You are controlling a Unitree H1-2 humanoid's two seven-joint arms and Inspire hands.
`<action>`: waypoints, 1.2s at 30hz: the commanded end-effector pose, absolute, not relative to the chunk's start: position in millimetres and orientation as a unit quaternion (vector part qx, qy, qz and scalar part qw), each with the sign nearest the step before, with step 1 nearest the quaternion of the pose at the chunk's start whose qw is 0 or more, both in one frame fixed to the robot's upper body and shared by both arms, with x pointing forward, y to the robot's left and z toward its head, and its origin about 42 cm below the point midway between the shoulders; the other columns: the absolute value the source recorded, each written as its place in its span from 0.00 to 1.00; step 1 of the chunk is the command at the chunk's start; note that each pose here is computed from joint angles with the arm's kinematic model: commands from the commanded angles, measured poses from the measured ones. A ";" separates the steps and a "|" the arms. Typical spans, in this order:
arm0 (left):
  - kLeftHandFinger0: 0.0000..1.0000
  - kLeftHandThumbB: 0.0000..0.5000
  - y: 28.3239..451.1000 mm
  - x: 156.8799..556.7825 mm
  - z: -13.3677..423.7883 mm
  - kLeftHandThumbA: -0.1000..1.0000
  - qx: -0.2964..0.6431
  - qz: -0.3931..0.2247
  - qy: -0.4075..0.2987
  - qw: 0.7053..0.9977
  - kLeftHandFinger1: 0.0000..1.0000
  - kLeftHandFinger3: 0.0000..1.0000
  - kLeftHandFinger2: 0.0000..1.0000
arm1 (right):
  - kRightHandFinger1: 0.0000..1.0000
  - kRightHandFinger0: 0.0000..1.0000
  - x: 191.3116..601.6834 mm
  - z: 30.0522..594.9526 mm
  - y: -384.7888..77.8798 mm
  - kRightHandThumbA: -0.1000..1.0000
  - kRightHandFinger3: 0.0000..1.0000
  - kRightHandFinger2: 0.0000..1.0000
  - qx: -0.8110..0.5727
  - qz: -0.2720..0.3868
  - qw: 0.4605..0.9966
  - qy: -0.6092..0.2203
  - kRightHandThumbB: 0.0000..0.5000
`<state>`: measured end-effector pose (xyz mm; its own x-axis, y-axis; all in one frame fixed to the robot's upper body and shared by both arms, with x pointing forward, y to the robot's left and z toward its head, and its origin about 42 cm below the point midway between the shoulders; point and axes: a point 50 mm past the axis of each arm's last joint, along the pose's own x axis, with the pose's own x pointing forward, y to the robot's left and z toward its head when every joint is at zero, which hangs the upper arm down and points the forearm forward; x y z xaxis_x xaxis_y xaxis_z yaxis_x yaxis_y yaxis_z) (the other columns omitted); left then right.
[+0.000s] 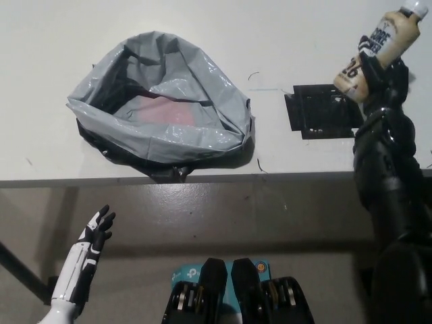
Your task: Use the right hand to pick up a bottle of protein shake and place it into a plastic bag on the left side
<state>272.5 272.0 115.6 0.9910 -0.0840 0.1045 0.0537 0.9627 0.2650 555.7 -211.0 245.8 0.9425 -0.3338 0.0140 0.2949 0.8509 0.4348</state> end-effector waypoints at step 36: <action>1.00 0.29 269.7 278.0 130.5 1.00 0.134 -0.080 -0.079 0.985 1.00 1.00 1.00 | 0.41 0.00 540.3 337.5 16.4 0.00 0.90 0.79 -0.417 0.143 0.848 -0.293 0.28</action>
<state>274.8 269.9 117.3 0.9854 -0.1408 0.0955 0.1104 0.9563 0.2709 539.5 0.5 304.3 0.8509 0.4394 0.2879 -0.0737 0.6425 -0.7627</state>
